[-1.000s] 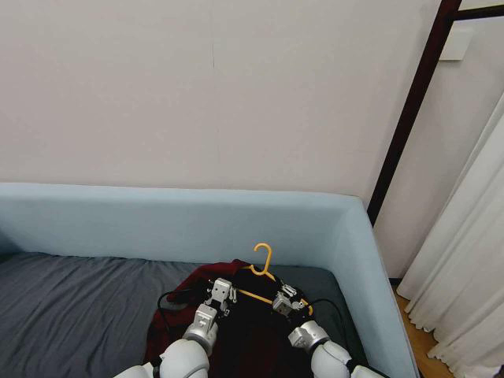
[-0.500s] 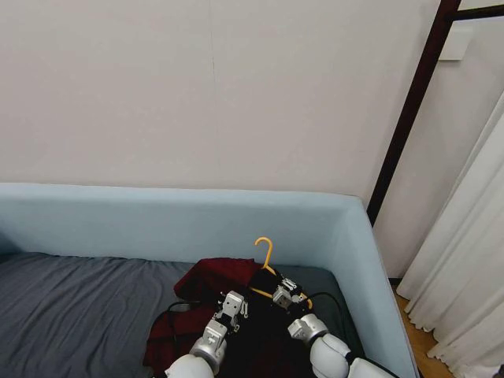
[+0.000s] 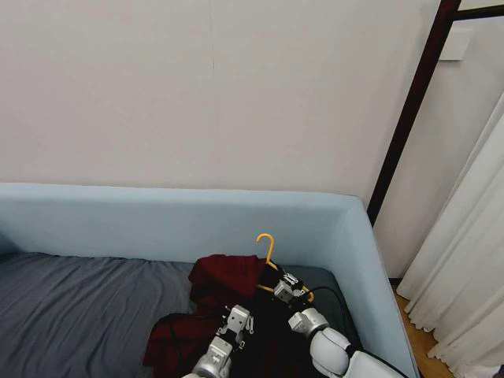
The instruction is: Pick up the clothes from the sofa and hang them on the clothes hanger.
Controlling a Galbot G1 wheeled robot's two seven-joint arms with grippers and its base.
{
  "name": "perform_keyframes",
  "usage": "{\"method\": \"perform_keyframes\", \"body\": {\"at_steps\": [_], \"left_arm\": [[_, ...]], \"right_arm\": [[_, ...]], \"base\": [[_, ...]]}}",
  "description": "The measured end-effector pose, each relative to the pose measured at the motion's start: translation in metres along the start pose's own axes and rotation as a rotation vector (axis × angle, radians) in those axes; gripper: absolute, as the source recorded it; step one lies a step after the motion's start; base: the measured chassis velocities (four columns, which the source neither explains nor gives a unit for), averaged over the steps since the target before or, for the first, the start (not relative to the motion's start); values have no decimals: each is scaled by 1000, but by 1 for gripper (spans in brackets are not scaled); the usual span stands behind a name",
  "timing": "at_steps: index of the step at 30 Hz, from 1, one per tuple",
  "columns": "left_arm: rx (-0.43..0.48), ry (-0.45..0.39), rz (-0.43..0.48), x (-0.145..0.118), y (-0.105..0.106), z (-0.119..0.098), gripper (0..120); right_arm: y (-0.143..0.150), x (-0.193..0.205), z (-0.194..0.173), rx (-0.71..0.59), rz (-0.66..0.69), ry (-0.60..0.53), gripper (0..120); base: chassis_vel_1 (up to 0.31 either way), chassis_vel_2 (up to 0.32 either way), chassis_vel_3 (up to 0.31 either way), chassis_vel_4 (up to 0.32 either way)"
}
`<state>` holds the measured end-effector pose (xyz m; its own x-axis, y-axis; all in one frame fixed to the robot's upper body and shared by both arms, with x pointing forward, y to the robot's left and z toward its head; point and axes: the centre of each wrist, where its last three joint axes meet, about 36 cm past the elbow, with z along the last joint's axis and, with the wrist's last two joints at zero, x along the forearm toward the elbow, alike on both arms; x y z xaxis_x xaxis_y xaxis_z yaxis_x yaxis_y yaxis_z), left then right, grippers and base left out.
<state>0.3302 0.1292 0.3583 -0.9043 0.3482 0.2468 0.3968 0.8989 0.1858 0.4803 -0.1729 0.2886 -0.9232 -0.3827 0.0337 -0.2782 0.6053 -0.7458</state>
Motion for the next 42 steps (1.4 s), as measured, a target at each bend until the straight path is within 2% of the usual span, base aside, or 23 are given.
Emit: {"method": "perform_keyframes", "body": {"at_steps": [3,6,7,9,11,12,15,18,19,21,22,24,26,27,28,30,31,32,36,37,38,40,42], "left_arm": [[-12,30,-16,-1,-5,1,3],[-41,51,-21,1,-4,-4,19],[-41,51,-21,1,-4,-4,19],[-76,56,-31,6,1,-4,27],[-125,48,-47,12,10,-1,34],[-125,48,-47,12,10,-1,34],[-185,28,-59,29,24,7,50],[-190,-6,-50,39,33,11,56],[-190,-38,-46,42,40,12,62],[-199,-151,-44,41,68,9,72],[-199,-151,-44,41,68,9,72],[-217,-257,-31,34,98,-2,80],[-258,-345,-2,19,140,-18,90],[-258,-345,-2,19,140,-18,90],[-274,-370,21,15,159,-23,94],[-300,-378,94,11,195,-34,99],[-309,-372,112,8,208,-38,100],[-309,-372,112,8,208,-38,100],[-320,-341,164,-2,267,-48,100],[-320,-341,164,-2,267,-48,100],[-322,-331,184,-6,276,-49,100],[-367,-308,267,-19,310,-51,100],[-398,-293,342,-29,330,-49,100]], "right_arm": [[0,1,0,-1,0,-10,5],[-1,1,-1,-1,2,-20,5],[-1,1,-1,-1,2,-20,5],[-3,1,-1,-1,6,-27,5],[-6,0,0,1,11,-35,5],[-6,0,0,1,11,-35,5],[-10,2,3,4,19,-41,5],[-12,3,4,5,22,-46,5],[-13,4,5,6,23,-49,5],[-14,6,8,11,23,-58,5],[-14,6,8,11,23,-58,5],[-15,8,9,14,20,-71,5],[-14,10,9,25,14,-93,5],[-14,10,9,25,14,-93,5],[-14,8,8,31,11,-105,5],[-13,0,5,41,1,-134,5],[-13,-2,4,43,-3,-142,5],[-13,-2,4,43,-3,-142,5],[-10,-20,-4,60,-16,-204,5],[-10,-20,-4,60,-16,-204,5],[-9,-22,-6,62,-18,-212,5],[-9,-23,-7,69,-20,-221,5],[-10,-23,-6,85,-22,-233,5]], "base": [[0,0,0,0],[0,0,0,0],[0,0,0,0],[0,0,0,0],[0,0,0,0],[0,0,0,0],[0,0,0,0],[0,0,0,0],[0,0,0,0],[0,0,0,0],[0,0,0,0],[0,0,0,0],[0,0,0,0],[0,0,0,0],[0,0,0,0],[0,0,0,0],[0,0,0,0],[0,0,0,0],[0,0,0,0],[0,0,0,0],[0,0,0,0],[0,0,0,0],[0,0,0,0]]}}
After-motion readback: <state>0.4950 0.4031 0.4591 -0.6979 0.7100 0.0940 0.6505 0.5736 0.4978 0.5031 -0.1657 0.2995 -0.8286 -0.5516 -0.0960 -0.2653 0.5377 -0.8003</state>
